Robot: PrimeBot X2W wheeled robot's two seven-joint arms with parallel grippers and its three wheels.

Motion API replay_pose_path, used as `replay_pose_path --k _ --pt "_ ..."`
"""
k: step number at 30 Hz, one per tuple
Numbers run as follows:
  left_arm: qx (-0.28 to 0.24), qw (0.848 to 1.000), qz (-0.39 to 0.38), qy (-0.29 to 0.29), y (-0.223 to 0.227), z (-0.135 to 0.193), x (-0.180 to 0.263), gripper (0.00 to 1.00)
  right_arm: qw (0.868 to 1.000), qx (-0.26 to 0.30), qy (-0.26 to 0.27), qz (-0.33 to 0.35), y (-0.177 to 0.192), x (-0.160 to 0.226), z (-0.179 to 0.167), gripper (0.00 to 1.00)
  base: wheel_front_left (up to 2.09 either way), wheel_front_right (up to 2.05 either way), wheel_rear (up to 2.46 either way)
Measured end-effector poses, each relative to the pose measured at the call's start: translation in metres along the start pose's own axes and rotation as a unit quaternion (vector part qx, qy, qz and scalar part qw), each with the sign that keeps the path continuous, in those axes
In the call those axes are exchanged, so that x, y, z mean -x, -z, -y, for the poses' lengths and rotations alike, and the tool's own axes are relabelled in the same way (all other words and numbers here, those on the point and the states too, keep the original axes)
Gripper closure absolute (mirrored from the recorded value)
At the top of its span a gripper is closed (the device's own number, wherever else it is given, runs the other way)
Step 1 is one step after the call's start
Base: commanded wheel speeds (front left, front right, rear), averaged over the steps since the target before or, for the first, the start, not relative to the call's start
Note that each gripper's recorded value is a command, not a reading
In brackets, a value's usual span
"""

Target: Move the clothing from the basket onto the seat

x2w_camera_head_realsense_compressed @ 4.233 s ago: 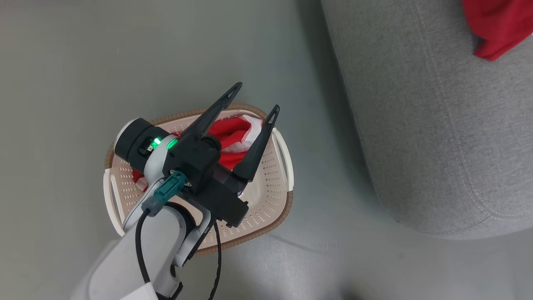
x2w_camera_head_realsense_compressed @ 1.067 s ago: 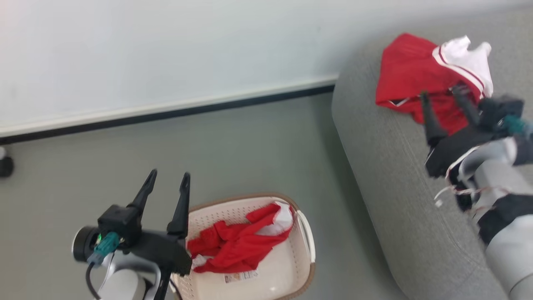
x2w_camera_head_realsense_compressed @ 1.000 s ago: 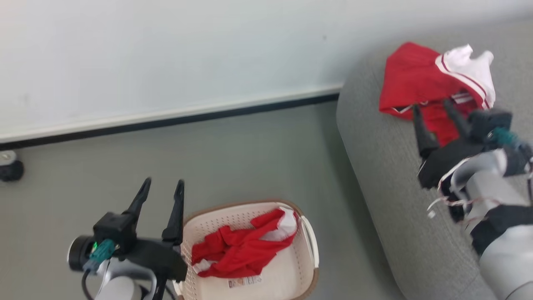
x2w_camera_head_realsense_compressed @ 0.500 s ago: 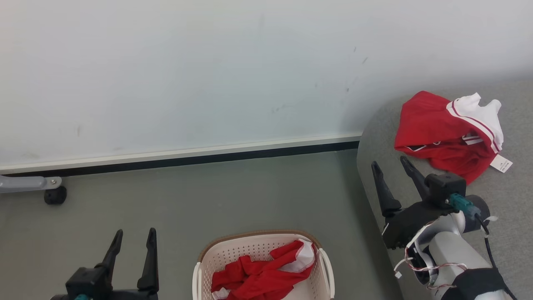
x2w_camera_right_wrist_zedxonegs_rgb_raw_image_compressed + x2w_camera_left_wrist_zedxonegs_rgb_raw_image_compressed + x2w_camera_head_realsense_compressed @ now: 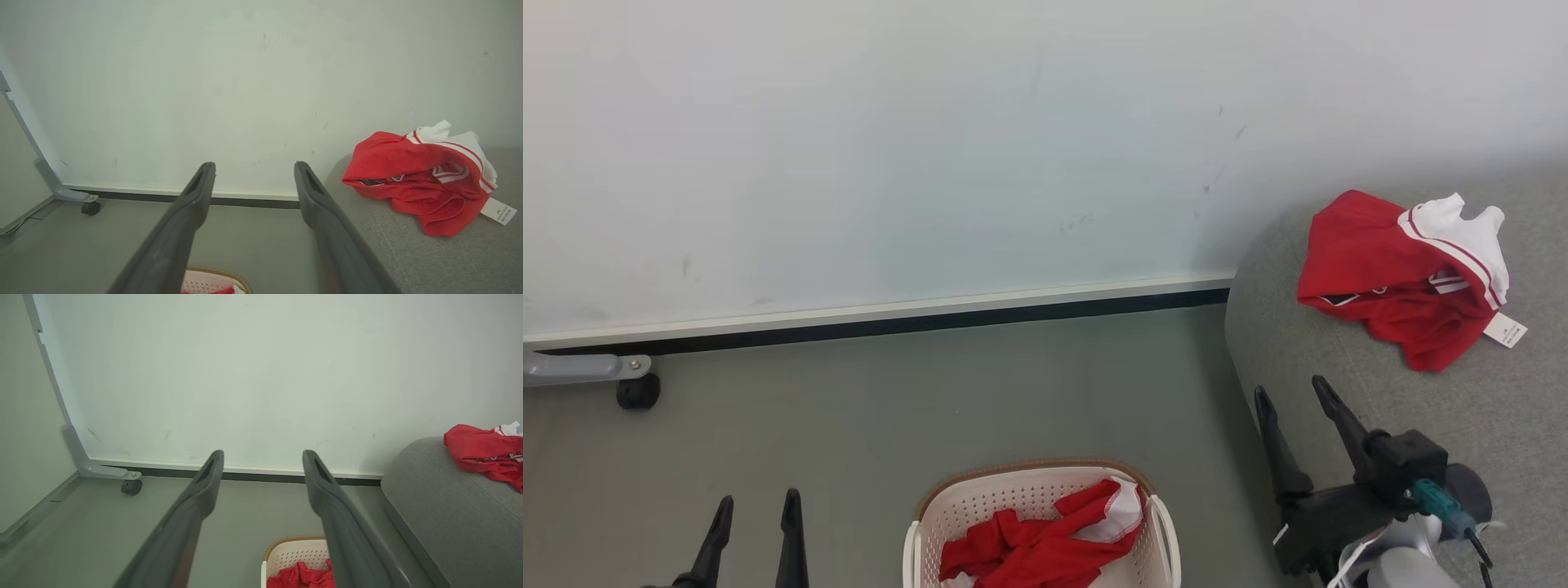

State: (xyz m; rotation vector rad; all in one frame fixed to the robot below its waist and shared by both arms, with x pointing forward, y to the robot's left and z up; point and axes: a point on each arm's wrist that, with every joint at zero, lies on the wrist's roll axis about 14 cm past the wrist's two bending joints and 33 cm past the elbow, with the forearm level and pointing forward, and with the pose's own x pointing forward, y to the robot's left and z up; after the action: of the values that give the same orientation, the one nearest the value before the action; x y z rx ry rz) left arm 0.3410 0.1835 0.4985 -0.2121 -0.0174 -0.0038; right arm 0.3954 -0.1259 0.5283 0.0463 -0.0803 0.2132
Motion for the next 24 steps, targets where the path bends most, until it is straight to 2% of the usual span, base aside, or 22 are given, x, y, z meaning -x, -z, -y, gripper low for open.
replay_pose_path --k 11,24 --pt "-0.014 1.000 0.001 -0.015 0.002 -0.005 0.017 0.00 0.999 -0.029 0.017 0.004 0.005 0.031 -0.005 0.00 0.00 0.00 0.00" --pt "-0.022 1.000 0.015 -0.017 -0.005 -0.001 0.020 0.00 0.999 -0.038 0.032 0.009 0.004 0.045 -0.002 0.00 0.00 0.00 0.00"
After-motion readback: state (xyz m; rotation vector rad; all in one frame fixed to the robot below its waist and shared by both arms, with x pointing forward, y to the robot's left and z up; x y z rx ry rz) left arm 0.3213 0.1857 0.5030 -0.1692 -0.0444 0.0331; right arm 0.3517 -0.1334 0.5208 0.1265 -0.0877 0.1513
